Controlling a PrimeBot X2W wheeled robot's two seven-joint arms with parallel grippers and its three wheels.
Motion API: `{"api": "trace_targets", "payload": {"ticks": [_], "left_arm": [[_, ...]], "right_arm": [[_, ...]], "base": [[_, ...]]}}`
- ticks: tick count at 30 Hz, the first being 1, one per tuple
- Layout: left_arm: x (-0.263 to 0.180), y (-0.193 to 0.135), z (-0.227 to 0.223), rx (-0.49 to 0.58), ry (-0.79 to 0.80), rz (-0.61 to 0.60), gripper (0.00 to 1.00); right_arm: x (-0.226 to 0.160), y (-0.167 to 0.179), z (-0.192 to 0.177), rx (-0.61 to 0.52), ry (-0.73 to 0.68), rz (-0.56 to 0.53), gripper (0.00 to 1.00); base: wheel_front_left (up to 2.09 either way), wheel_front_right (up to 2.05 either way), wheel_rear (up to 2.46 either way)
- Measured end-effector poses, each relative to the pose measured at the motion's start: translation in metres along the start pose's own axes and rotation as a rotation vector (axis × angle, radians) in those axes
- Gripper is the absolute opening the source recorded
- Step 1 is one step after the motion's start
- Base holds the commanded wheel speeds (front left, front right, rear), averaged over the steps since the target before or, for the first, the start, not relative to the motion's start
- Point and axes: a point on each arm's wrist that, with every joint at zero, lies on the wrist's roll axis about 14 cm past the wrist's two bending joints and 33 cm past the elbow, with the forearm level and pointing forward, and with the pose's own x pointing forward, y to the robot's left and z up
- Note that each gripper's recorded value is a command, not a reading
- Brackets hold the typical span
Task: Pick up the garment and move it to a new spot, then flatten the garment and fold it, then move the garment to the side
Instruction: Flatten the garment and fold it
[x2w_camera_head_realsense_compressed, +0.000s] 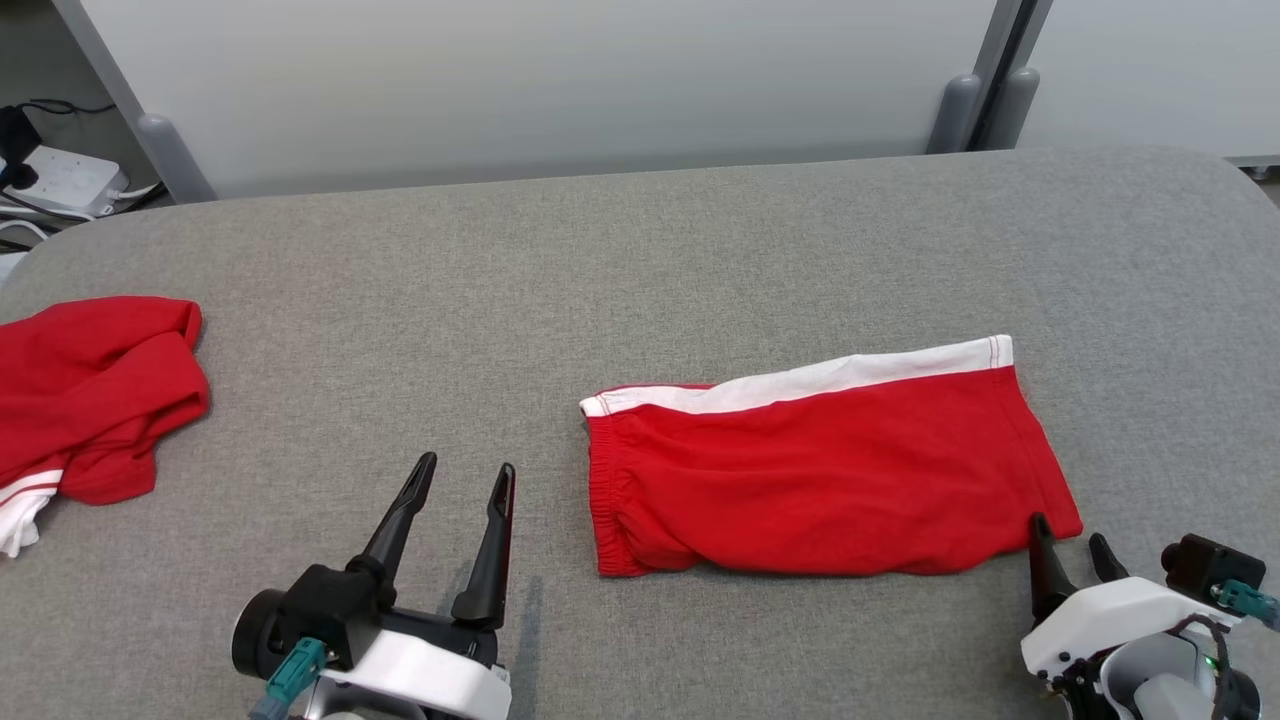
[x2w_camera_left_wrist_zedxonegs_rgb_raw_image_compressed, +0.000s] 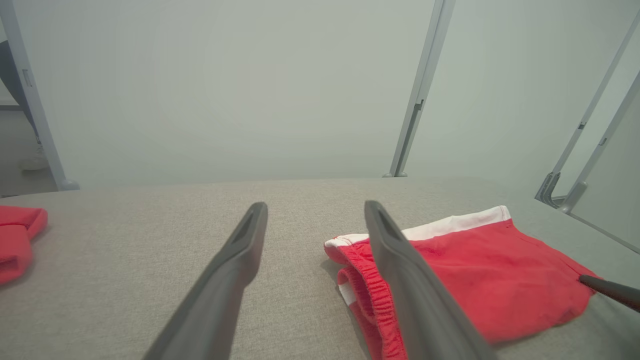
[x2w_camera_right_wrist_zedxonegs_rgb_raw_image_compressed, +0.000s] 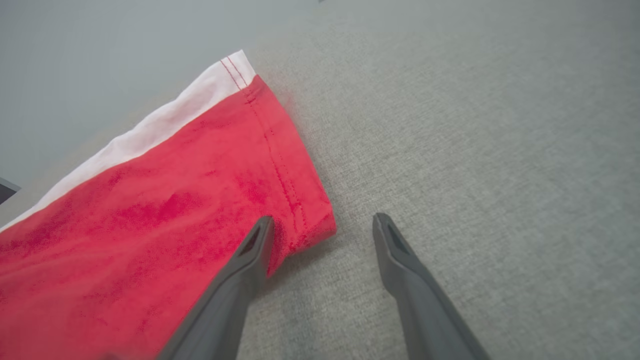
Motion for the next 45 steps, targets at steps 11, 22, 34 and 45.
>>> {"api": "trace_targets", "payload": {"ticks": [11, 22, 34, 45], "left_arm": [[-0.004, 0.000, 0.008, 0.002, -0.021, 0.003, 1.00], [-0.011, 0.000, 0.006, 0.004, -0.013, 0.012, 1.00], [-0.016, 0.002, 0.002, 0.002, -0.003, 0.020, 1.00], [-0.016, 0.006, -0.004, -0.020, 0.016, 0.034, 1.00]], "right_arm": [[-0.023, 0.024, 0.002, -0.248, -0.066, 0.120, 1.00], [-0.050, 0.026, 0.004, -0.319, -0.096, 0.134, 1.00], [-0.053, 0.025, 0.014, -0.232, -0.107, 0.121, 1.00], [-0.031, 0.007, 0.008, 0.082, -0.041, 0.039, 1.00]], "base": [[0.00, 0.00, 0.00], [0.00, 0.00, 0.00], [0.00, 0.00, 0.00], [0.00, 0.00, 0.00]]}}
